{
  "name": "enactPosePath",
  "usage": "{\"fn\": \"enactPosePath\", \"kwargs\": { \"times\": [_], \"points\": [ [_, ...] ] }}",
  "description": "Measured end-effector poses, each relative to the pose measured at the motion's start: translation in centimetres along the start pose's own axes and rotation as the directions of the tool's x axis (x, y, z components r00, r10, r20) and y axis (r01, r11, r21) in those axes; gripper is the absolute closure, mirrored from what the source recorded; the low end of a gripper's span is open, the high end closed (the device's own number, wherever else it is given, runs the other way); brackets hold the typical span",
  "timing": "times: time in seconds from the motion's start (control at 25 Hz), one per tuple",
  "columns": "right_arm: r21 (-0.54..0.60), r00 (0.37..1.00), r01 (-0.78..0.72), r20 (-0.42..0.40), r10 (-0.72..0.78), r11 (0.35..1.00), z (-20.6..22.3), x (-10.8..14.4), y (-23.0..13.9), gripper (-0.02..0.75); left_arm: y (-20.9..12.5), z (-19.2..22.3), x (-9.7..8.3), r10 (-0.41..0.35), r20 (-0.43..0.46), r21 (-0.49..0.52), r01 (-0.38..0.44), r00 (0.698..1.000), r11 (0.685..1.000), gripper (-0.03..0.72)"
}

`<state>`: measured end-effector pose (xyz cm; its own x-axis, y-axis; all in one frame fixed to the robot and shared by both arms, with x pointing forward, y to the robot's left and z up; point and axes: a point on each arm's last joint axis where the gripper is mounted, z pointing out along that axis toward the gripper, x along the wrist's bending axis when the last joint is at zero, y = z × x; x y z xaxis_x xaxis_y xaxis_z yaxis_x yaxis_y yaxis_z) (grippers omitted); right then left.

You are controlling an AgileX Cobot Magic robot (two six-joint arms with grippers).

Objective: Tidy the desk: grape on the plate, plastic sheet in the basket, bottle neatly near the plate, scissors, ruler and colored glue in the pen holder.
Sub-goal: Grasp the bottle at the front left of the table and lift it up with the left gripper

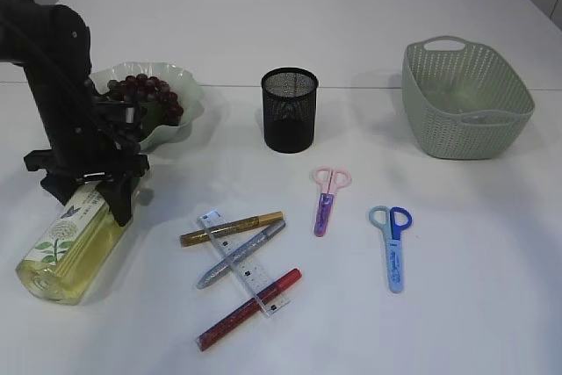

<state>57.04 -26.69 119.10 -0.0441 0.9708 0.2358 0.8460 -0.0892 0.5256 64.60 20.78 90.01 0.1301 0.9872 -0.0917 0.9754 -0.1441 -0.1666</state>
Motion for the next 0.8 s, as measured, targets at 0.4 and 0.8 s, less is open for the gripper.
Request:
{"fn": "enactPosePath", "kwargs": {
  "times": [0.4, 0.8],
  "points": [
    [0.000, 1.000, 0.000, 0.000, 0.000, 1.000, 0.0, 0.0, 0.0, 0.255, -4.7, 1.1, 0.1, -0.031, 0.028, 0.031, 0.030, 0.999, 0.999, 0.253],
    [0.000, 1.000, 0.002, 0.000, -0.002, 1.000, 0.0, 0.0, 0.0, 0.255, -8.6, -0.9, 0.3, -0.035, 0.031, -0.230, 0.041, 0.999, 0.972, 0.253]
  ]
}}
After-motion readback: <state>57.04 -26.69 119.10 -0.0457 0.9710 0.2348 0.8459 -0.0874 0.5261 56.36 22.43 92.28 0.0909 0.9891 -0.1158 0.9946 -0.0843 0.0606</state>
